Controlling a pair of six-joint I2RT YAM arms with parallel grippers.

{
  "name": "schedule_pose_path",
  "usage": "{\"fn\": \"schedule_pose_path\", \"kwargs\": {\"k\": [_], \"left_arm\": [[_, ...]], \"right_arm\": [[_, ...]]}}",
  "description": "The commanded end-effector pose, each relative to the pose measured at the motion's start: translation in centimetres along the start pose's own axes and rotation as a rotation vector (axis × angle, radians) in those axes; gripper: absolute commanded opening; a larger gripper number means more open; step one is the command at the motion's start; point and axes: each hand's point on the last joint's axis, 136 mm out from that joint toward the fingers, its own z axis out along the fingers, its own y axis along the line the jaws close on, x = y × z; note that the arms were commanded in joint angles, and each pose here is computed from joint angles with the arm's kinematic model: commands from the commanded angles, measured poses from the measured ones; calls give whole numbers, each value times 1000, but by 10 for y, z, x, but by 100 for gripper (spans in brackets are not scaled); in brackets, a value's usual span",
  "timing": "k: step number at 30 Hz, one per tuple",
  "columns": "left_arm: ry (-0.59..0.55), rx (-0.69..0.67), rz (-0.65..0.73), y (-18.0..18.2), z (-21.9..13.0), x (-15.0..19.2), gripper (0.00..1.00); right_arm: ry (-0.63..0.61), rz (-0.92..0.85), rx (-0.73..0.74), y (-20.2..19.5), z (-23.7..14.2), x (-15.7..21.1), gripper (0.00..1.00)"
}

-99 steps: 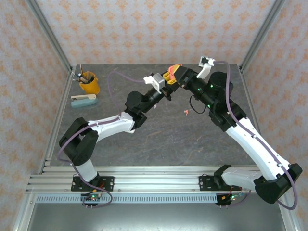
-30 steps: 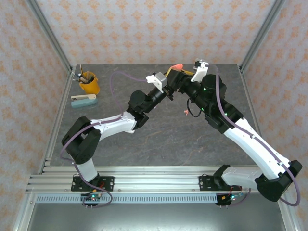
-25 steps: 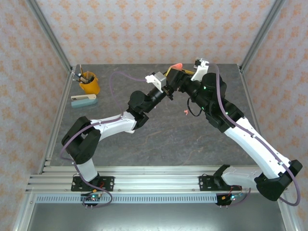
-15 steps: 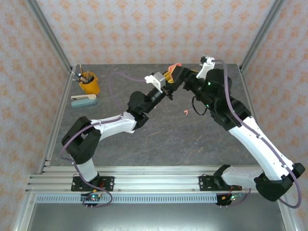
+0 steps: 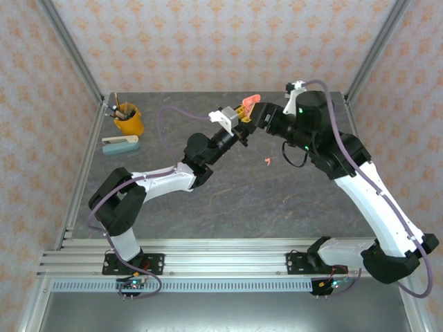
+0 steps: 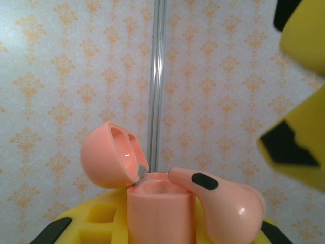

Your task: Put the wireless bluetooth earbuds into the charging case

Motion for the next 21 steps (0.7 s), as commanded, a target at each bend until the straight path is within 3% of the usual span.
{"fn": "schedule_pose_path", "kwargs": {"k": [1, 11, 21], "left_arm": [[-21, 19, 1, -6, -1, -9, 0], [7, 17, -3, -6, -2, 1, 0], [25, 21, -18, -6, -4, 14, 0]], "right_arm": [[62, -53, 28, -8, 2, 13, 57], [78, -85, 61, -14, 19, 16, 60], [-11, -106, 118, -20, -5, -4, 61]]}}
